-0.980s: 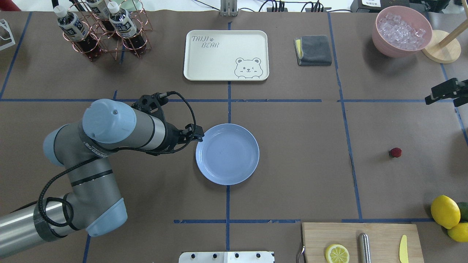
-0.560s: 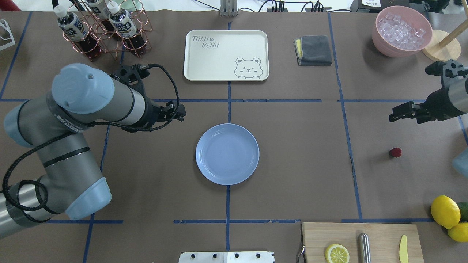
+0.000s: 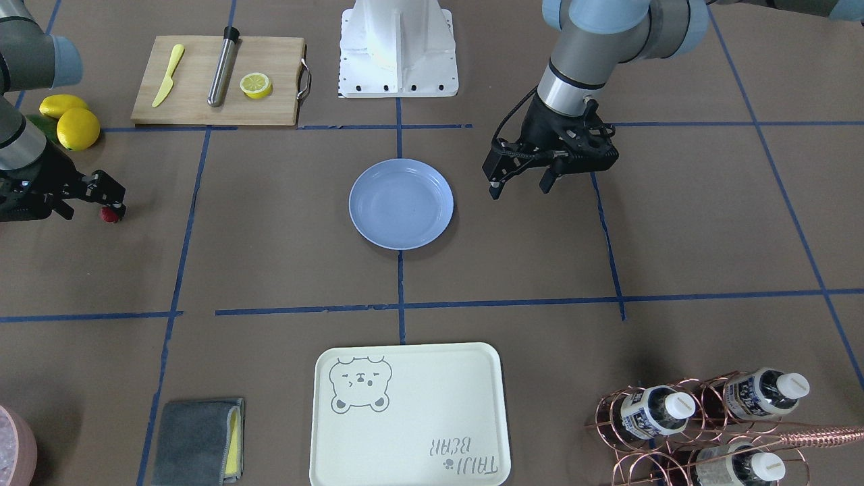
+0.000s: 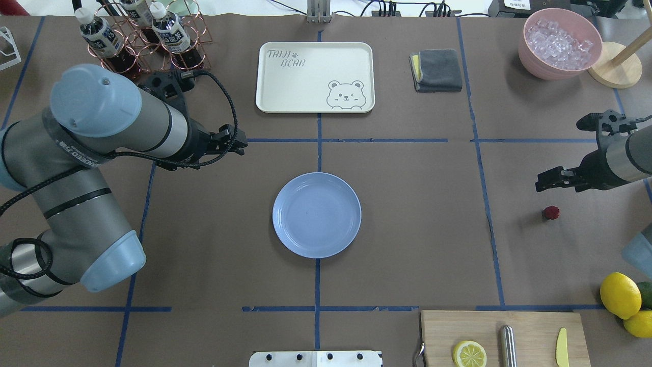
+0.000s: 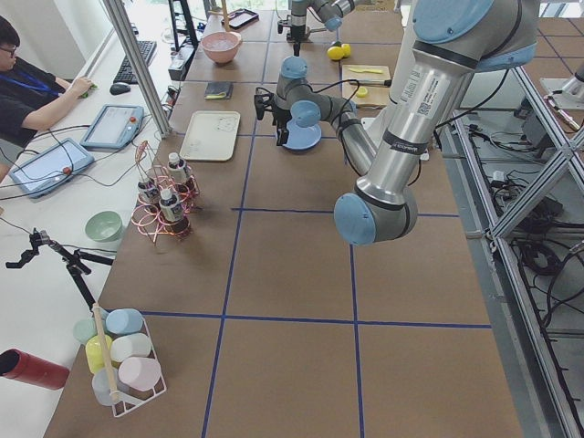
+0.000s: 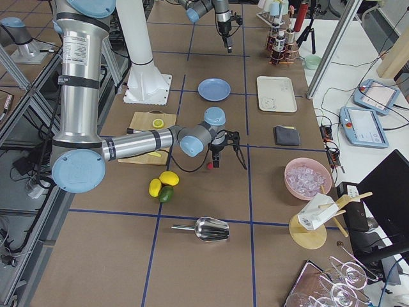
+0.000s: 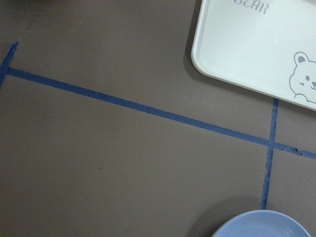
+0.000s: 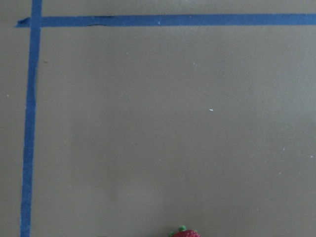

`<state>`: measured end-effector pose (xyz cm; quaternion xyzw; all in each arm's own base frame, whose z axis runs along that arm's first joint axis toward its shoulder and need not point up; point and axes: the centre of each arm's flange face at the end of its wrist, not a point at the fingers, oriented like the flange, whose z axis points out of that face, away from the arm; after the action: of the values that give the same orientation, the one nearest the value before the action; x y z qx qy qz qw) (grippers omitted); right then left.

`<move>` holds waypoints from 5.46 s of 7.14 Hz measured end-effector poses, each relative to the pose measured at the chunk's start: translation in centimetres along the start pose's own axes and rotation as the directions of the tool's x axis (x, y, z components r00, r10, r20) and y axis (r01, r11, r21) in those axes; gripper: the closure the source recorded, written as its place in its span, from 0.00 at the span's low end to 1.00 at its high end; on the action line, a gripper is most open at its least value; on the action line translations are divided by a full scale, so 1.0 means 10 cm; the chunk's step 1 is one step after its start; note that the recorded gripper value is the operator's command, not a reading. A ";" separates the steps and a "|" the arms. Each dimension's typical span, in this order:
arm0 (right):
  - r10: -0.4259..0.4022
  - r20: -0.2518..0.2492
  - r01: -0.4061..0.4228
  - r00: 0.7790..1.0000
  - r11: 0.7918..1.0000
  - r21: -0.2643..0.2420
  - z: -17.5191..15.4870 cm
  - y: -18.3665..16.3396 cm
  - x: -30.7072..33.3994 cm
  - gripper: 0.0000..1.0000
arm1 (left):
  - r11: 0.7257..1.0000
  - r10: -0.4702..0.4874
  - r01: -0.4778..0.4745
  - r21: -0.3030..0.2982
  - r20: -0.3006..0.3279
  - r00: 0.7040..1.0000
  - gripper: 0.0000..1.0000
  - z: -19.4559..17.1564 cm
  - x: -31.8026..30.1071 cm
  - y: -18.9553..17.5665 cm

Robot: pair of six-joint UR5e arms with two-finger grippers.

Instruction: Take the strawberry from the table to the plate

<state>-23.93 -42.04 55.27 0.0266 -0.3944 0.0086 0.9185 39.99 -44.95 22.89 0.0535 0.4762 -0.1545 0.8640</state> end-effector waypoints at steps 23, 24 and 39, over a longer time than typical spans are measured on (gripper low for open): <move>-0.005 0.189 0.000 0.982 1.000 0.025 -0.64 -0.24 -4.08 1.00 | 0.904 0.419 -0.424 -0.050 0.284 0.862 0.00 -0.86 -2.41 -1.73; -0.007 0.179 -0.001 0.984 0.999 0.040 -0.50 -0.21 -4.50 1.00 | 0.889 0.455 -0.449 -0.095 0.308 0.836 0.00 -0.91 -2.85 -1.91; -0.021 0.036 0.020 0.999 0.999 0.025 -0.34 0.12 -5.09 0.00 | 0.855 0.518 -0.480 -0.195 0.321 0.793 0.00 -1.02 -3.98 -2.38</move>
<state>-56.61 -40.35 16.10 0.0420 -0.4106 0.0037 0.9108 4.32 -56.44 52.04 0.1031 0.2849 0.0970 0.9480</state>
